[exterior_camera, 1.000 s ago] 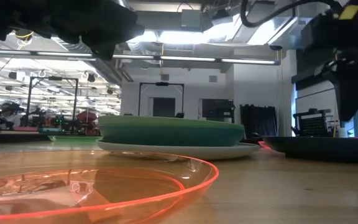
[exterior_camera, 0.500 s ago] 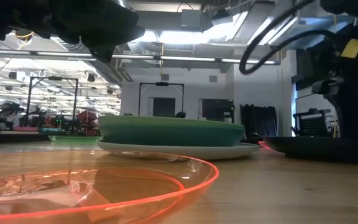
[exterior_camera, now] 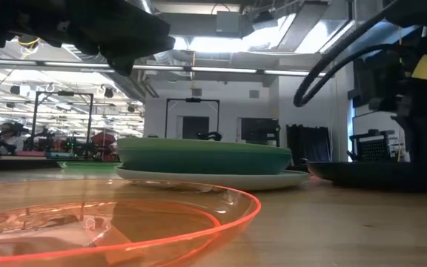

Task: Stack plastic plates
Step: Stack the black plate on top of the light green plate

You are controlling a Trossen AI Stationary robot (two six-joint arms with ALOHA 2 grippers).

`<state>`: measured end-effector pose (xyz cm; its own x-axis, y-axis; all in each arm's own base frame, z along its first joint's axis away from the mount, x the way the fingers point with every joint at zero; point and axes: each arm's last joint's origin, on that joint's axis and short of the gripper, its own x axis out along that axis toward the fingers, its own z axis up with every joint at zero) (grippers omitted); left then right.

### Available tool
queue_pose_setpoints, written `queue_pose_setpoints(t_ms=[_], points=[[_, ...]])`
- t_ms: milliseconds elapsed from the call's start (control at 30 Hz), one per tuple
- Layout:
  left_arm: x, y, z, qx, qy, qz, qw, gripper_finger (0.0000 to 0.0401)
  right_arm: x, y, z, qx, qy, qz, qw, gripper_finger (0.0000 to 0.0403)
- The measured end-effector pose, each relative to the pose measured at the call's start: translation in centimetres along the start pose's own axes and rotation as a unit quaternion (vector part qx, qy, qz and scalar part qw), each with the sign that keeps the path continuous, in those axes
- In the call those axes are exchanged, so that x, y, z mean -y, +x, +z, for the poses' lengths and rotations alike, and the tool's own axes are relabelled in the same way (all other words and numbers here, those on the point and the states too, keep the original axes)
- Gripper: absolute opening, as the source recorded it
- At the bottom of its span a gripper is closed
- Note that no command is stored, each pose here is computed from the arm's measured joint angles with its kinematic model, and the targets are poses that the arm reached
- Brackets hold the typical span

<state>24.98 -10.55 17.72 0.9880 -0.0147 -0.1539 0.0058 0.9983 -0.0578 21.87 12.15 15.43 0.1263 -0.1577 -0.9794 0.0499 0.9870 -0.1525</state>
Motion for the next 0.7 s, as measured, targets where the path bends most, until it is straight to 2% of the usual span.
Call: queue_pose_setpoints(t_ms=[200,300,500,700], points=[[-0.1,0.0,0.0,0.002,0.0,0.015,1.0,0.0117,0.2,-3.2,1.2,0.001,-0.019,-0.038,0.999,0.0003],[-0.1,0.0,0.0,0.003,0.0,0.019,1.0,0.0117,0.3,-5.2,2.2,0.026,-0.031,-0.066,0.997,0.0006],[-0.1,0.0,0.0,0.004,-0.002,0.019,1.0,0.0117,0.3,-7.9,4.2,0.117,-0.05,-0.125,0.984,0.0002],[-0.1,0.0,0.1,0.004,-0.009,0.019,1.0,0.0117,-0.2,-8.2,6.7,0.213,-0.119,-0.112,0.963,0.0004]])
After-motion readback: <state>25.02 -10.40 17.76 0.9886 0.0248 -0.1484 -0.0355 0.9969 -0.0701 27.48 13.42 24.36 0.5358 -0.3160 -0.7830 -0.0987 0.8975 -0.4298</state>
